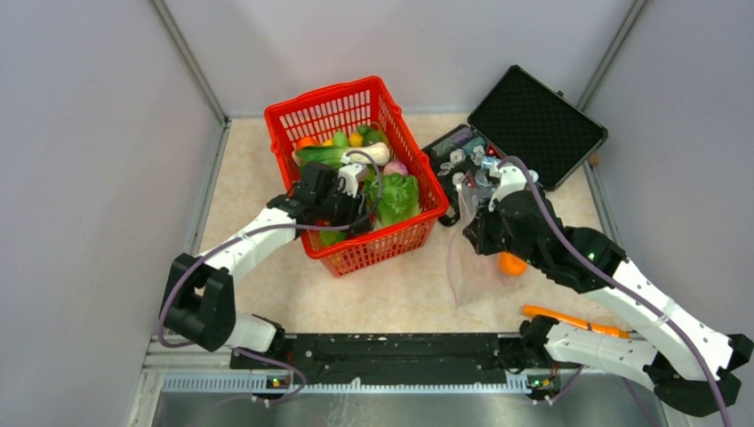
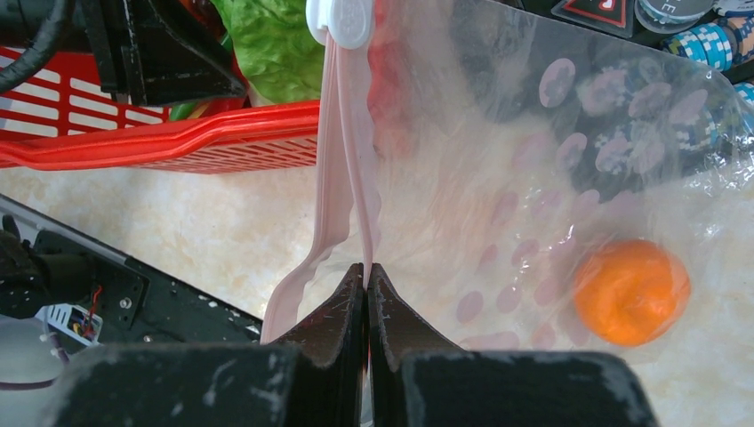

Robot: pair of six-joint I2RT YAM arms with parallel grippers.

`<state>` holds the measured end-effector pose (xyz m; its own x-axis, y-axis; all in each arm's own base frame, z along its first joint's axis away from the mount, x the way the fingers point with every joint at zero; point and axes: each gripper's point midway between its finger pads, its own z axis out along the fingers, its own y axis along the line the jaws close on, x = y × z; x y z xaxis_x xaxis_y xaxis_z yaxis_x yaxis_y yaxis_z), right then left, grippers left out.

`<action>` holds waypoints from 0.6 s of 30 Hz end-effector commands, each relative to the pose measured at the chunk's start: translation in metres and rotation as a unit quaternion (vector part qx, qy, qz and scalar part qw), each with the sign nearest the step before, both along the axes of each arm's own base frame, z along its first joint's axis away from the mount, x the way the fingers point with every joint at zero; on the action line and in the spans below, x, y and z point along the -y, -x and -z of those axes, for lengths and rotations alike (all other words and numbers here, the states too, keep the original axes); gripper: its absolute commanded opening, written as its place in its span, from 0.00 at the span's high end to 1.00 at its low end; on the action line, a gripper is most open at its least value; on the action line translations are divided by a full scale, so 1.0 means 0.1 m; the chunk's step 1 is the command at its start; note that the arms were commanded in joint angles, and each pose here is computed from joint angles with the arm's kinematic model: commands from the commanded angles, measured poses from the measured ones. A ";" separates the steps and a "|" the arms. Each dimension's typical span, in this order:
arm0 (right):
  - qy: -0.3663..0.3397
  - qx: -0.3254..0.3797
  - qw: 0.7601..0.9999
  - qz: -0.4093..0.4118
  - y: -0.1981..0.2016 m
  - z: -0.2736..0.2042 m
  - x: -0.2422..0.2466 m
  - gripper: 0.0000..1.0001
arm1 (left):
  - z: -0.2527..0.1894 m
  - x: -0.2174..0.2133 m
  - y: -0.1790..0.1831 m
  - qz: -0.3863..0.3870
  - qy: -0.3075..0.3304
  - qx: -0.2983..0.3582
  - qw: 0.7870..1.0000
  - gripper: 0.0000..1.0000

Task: Place the food in the zip-top bag and seal the zipper
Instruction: Pick up the fake vegetable from the bin.

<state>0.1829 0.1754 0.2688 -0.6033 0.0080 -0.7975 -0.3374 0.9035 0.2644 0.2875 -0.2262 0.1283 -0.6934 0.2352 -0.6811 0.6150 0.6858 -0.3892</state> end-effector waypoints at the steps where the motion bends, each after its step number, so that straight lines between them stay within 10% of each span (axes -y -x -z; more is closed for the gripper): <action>1: -0.018 0.019 1.000 0.008 -0.05 -0.10 -0.02 1.00 | -0.09 0.06 -0.01 0.023 0.019 0.026 0.999 0.67; 18: -0.023 0.025 0.999 0.028 -0.09 -0.11 0.02 1.00 | -0.83 -0.06 0.11 0.018 0.038 0.129 0.991 0.88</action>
<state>0.1846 0.1740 0.2683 -0.5997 0.0133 -0.8001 -0.3275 0.9082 0.2606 0.2772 -0.2209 0.1513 -0.6299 0.2610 -0.7315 0.6693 0.6602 -0.3408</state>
